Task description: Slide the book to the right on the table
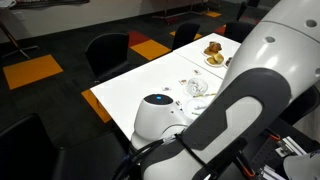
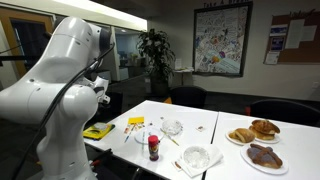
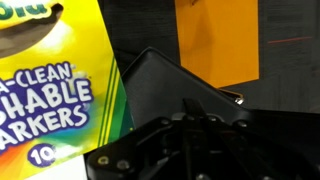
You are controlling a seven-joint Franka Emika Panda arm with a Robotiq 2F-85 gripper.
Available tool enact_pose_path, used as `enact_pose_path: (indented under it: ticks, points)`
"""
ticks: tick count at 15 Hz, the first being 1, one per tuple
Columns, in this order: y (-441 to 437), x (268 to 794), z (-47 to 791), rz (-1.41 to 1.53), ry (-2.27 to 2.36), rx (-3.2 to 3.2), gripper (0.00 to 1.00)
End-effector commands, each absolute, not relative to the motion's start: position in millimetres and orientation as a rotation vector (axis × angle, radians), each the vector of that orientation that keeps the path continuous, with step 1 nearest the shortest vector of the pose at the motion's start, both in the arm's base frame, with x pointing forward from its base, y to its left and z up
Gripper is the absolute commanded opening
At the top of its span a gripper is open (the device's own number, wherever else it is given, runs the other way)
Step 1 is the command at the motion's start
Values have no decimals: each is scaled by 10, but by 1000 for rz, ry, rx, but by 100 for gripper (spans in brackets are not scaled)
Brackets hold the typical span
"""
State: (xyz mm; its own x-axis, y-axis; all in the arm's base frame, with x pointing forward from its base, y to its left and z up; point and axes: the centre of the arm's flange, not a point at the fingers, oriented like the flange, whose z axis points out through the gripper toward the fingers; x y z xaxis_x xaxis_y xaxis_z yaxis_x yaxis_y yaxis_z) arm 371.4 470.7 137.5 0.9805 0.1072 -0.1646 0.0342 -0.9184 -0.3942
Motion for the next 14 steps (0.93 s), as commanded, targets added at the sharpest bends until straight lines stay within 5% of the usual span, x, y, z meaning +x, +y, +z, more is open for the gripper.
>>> enact_pose_path:
  ticks: [1, 14]
  points:
    - [4776, 3738, 1350, 358, -82, -2811, 0]
    - [4537, 3592, 1300, 865, -225, -3110, 0]
